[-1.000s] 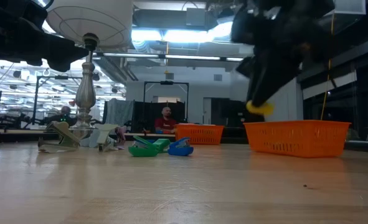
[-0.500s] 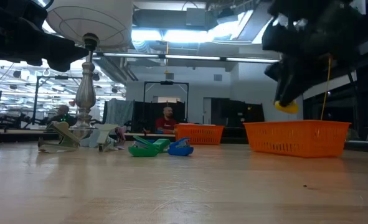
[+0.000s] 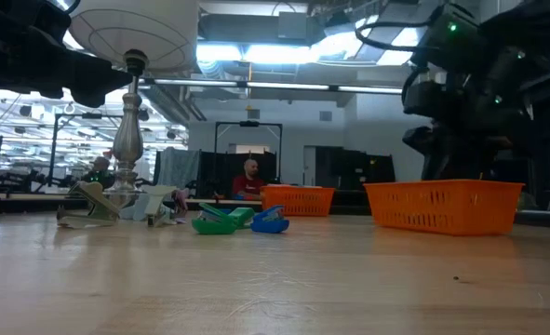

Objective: Pick and place Stapler, Stapler remover, tape
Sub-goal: Put the yellow stapler into the middle orange bin, then put the blue stapler into the middle orange bin

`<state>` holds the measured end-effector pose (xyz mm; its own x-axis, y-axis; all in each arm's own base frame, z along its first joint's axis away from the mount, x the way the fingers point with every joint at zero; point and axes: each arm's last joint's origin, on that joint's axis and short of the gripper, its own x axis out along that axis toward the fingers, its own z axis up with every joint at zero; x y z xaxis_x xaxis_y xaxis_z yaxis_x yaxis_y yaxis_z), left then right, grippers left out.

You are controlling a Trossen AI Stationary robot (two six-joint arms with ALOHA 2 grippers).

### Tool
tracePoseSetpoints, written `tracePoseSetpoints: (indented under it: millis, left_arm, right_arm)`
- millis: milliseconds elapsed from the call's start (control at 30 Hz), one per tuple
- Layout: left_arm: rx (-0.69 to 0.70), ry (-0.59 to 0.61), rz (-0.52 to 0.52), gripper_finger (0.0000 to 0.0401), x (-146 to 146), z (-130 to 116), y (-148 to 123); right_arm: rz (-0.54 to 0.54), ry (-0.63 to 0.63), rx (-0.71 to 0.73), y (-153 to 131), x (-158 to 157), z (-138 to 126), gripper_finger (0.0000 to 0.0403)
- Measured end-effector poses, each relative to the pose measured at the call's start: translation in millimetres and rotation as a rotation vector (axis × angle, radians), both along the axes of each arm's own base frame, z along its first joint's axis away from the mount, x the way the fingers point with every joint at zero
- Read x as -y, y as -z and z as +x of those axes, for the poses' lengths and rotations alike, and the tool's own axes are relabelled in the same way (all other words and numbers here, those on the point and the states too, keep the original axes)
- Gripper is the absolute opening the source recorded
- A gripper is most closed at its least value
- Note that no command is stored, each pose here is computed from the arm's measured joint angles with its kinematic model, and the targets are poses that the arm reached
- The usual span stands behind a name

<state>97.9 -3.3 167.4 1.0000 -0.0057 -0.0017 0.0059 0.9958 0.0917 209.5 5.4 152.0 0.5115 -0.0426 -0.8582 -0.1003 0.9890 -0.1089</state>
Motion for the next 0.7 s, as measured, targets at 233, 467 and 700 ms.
tracePoseSetpoints:
  millis: [233, 467, 700]
  left_arm:
    - [0.0, 0.0, 0.0, 0.0215, 0.0, 0.0, 0.1]
    - [0.0, 0.0, 0.0, 0.0215, 0.0, 0.0, 0.0]
    - [0.0, 0.0, 0.0, 0.0217, 0.0, 0.0, 0.0]
  right_arm:
    - [-0.002, -0.003, -0.014, 6.7, 0.1, -4.5, 0.0093]
    - [-0.002, -0.002, -0.02, 9.2, 0.1, -6.3, 0.0121]
    - [-0.001, -0.002, -0.008, 6.4, 0.1, -5.2, 0.0138]
